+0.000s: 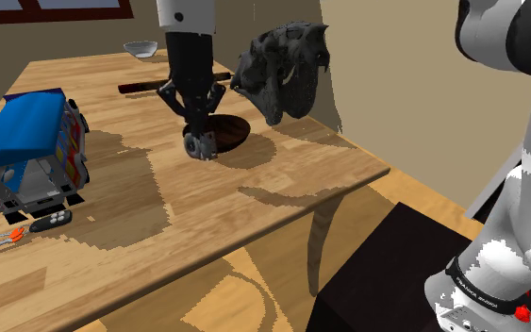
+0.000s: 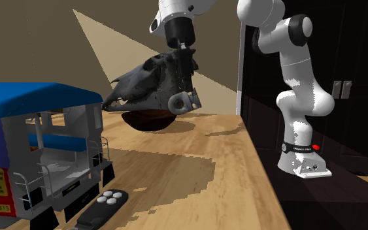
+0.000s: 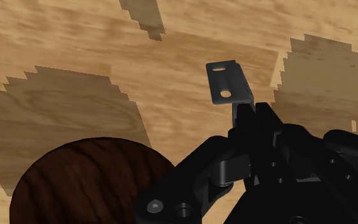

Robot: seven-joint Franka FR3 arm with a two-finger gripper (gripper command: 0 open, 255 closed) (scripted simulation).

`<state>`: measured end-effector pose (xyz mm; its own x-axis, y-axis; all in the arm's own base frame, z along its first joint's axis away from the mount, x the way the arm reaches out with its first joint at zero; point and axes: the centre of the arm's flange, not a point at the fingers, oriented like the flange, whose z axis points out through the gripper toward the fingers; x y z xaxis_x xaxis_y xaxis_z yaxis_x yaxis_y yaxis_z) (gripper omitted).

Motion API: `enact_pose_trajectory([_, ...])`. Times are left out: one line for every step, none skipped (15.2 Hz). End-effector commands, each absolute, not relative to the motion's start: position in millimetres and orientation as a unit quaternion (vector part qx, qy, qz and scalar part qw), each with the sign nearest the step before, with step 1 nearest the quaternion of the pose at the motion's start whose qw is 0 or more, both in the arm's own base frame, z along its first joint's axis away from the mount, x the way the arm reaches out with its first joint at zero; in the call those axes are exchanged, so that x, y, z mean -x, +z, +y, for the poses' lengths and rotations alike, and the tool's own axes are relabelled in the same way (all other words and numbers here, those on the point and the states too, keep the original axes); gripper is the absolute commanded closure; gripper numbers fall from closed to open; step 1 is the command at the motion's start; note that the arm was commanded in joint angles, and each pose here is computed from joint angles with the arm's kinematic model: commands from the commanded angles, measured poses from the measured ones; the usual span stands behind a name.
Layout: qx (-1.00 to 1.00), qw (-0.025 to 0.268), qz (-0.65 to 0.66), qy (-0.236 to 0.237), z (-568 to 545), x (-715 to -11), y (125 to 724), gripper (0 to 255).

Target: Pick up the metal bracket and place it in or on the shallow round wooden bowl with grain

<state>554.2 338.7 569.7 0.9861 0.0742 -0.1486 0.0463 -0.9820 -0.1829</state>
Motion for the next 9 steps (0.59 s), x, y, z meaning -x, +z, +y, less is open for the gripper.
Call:
enact_pose_trajectory([0.992,0.090,-0.030,0.078,325,-568,572,255])
enact_pose_trajectory([0.992,0.090,-0.030,0.078,315,-577,572,255])
enact_pose_trajectory([0.992,0.090,-0.030,0.078,305,-586,572,255])
enact_pose_trajectory([0.992,0.090,-0.030,0.078,295,-595,572,255])
enact_pose_trajectory([0.992,0.090,-0.030,0.078,286,-604,572,255])
enact_pose_trajectory([0.992,0.090,-0.030,0.078,276,-613,572,255])
enact_pose_trajectory([0.992,0.090,-0.030,0.078,266,-622,572,255])
enact_pose_trajectory([0.992,0.090,-0.030,0.078,257,-631,572,255])
enact_pose_trajectory([0.992,0.090,-0.030,0.078,247,-640,573,255])
